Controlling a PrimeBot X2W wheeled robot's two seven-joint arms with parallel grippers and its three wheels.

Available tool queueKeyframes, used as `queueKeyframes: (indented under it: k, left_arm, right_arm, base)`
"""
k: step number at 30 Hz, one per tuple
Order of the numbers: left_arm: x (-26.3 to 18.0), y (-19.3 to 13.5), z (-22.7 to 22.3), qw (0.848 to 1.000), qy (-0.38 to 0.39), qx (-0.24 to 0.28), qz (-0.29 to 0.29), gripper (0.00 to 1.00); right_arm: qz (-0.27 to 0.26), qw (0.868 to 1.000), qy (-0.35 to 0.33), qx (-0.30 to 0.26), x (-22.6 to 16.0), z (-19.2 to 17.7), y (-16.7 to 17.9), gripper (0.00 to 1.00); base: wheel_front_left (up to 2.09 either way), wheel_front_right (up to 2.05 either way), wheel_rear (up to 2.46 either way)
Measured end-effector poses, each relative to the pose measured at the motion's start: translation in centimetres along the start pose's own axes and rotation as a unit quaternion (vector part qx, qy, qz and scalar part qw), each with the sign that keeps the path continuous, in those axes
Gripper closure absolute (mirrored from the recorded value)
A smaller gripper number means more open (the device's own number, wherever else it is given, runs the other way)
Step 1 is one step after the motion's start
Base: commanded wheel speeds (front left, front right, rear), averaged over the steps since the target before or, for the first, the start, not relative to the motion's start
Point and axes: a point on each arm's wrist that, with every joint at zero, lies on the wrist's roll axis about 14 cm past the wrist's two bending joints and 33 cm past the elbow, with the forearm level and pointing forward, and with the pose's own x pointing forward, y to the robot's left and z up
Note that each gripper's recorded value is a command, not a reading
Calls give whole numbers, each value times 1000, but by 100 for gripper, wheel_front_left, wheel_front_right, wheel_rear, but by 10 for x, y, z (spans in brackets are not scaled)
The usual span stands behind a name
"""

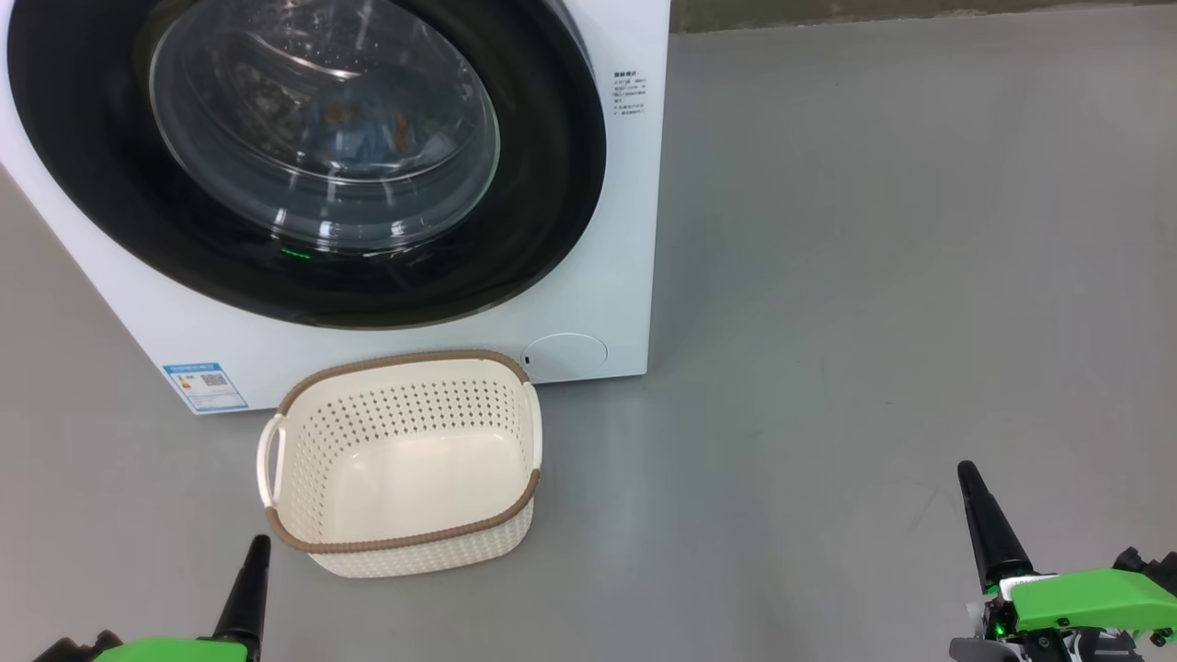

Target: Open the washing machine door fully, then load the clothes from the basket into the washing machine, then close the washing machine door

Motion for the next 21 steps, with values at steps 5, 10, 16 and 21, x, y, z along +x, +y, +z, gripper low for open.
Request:
queueKeyframes:
  k: [5,10,16,21]
  left_arm:
    - [0,1,-2,1000,5,-29,0,100]
    - [4,-6,-3,998,10,-58,-12,100]
    - [4,-7,-5,996,16,-92,-17,100]
    - [7,-12,-5,993,18,-117,-25,100]
  right_arm:
    - [2,1000,-1,29,-1,0,1,100]
    - [0,998,2,55,-1,0,0,100]
    - [3,996,1,88,-2,2,1,100]
    - [5,994,-1,110,-2,3,1,100]
  base:
    - [0,0,0]
    - [0,0,0]
    - [0,0,0]
    - [0,0,0]
